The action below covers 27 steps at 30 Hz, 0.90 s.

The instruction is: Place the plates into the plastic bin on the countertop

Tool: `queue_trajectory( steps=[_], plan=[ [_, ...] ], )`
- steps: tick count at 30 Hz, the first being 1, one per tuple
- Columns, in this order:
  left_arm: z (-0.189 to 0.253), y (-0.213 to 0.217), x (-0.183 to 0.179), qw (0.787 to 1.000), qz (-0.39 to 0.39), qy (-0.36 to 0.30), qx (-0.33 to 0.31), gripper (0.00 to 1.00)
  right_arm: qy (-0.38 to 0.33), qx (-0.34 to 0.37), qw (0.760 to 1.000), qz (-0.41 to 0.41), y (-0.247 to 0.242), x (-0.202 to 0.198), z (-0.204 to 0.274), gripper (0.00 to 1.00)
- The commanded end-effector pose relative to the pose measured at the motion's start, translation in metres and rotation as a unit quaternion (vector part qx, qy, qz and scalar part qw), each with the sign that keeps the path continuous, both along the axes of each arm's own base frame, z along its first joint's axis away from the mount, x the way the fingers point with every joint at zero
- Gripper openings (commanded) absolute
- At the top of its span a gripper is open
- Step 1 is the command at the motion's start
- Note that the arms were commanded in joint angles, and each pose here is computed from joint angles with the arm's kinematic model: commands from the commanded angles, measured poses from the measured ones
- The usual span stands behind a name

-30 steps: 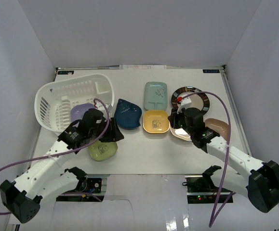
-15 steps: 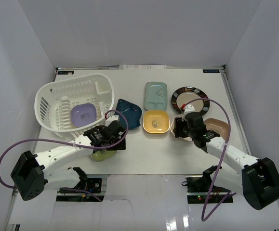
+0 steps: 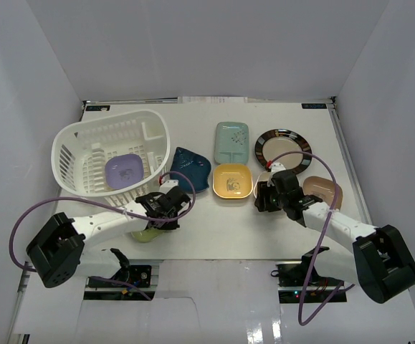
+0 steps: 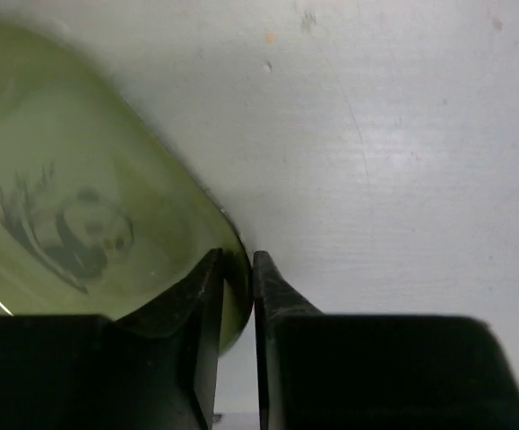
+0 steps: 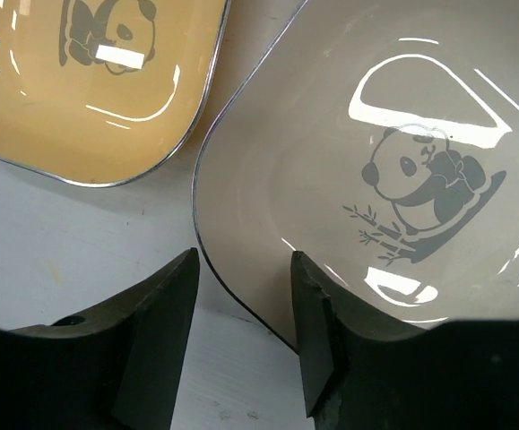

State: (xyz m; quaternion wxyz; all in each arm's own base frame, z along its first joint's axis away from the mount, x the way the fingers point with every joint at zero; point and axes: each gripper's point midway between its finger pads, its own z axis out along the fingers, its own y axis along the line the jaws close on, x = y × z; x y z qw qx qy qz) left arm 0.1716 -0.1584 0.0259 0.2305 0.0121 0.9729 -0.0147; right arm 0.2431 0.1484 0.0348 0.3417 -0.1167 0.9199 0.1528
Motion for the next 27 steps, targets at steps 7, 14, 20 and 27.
queue_trajectory(
  steps=[7, 14, 20, 27],
  plan=[
    [0.036, -0.027, -0.003, 0.995, -0.034, -0.024, -0.090, 0.00, -0.004, 0.013, 1.000, 0.001, 0.010, -0.015, 0.003, 0.20],
    [0.177, -0.066, 0.012, 0.960, -0.084, -0.133, -0.234, 0.00, -0.055, 0.049, 0.997, 0.021, 0.024, -0.016, 0.050, 0.08],
    [0.299, -0.051, 0.046, 0.933, -0.066, -0.270, -0.227, 0.00, -0.097, 0.097, 0.989, 0.055, 0.046, -0.020, 0.090, 0.08],
    [0.333, -0.008, 0.125, 0.944, 0.010, -0.329, -0.034, 0.00, -0.134, 0.117, 0.979, 0.095, 0.071, -0.029, 0.123, 0.08]
  ],
)
